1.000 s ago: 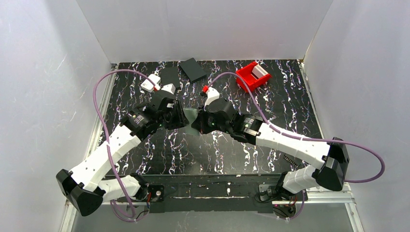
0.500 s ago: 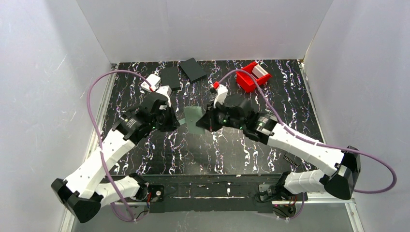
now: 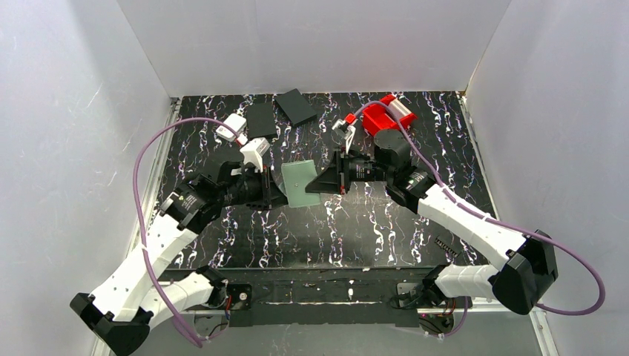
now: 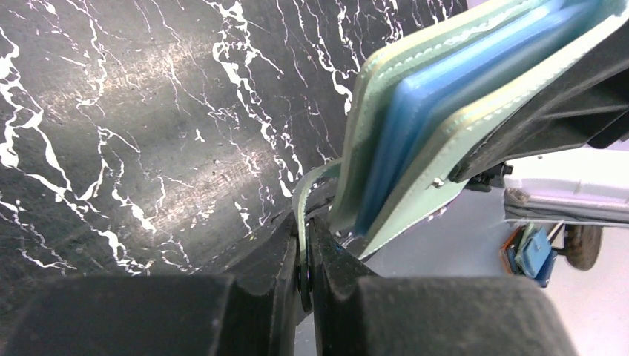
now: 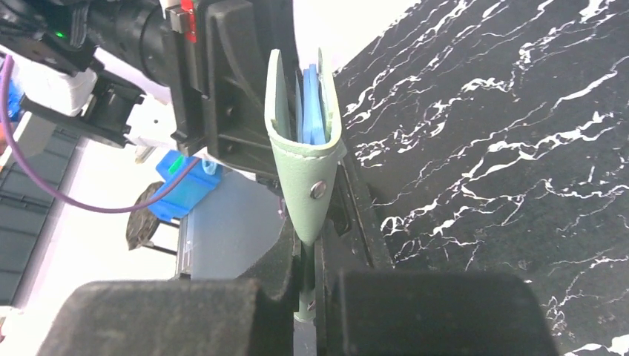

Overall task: Put the credit cards into the card holder
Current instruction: Open the card holder at the center of the board.

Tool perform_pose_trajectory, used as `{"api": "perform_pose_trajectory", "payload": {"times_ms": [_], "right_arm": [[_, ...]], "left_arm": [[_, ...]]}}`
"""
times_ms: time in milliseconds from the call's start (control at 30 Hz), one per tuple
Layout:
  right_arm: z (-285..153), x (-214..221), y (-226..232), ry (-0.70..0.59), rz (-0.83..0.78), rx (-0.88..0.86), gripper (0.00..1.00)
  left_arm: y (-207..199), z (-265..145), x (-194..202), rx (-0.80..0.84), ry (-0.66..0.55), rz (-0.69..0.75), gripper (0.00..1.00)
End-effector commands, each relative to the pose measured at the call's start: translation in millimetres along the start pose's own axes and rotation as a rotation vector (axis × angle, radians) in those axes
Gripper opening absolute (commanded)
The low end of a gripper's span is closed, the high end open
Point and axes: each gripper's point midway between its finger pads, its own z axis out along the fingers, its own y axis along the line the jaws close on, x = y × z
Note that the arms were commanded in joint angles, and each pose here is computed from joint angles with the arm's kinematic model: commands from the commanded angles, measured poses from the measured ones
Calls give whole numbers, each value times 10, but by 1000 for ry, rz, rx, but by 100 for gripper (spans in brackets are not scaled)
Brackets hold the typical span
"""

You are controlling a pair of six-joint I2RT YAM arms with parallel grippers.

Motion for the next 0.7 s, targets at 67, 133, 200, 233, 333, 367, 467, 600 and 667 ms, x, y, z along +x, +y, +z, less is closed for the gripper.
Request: {"api": "perform_pose_trajectory", "payload": {"times_ms": [67, 133, 200, 233, 333, 367, 467, 600, 667], "right_arm": [[-57, 1, -8, 28, -1, -63, 8], [-56, 117, -310, 66, 74, 2, 21], [-54, 295, -647, 109, 159, 86, 38], [-53, 463, -848, 156, 205, 152, 42], [-51, 840, -1283, 280, 280, 291, 51], [-29, 951, -1377, 302, 304, 297, 52], [57, 1190, -1631, 342, 347, 343, 53], [36, 1291, -1851, 354, 335, 453, 55], [-77, 1352, -1964, 369, 306, 537, 59]], "left_arm": [[38, -141, 31, -18, -1, 59, 0], [58, -166, 59, -24, 7, 75, 0], [54, -140, 111, -9, 31, 73, 0], [43, -105, 161, 6, 57, 66, 0], [137, 112, 341, -5, 163, 7, 0], [191, 207, 413, -15, 199, -19, 0], [320, 566, 652, 1, 293, -97, 0], [430, 880, 836, 6, 367, -184, 0], [420, 956, 874, 13, 392, -236, 0]]}}
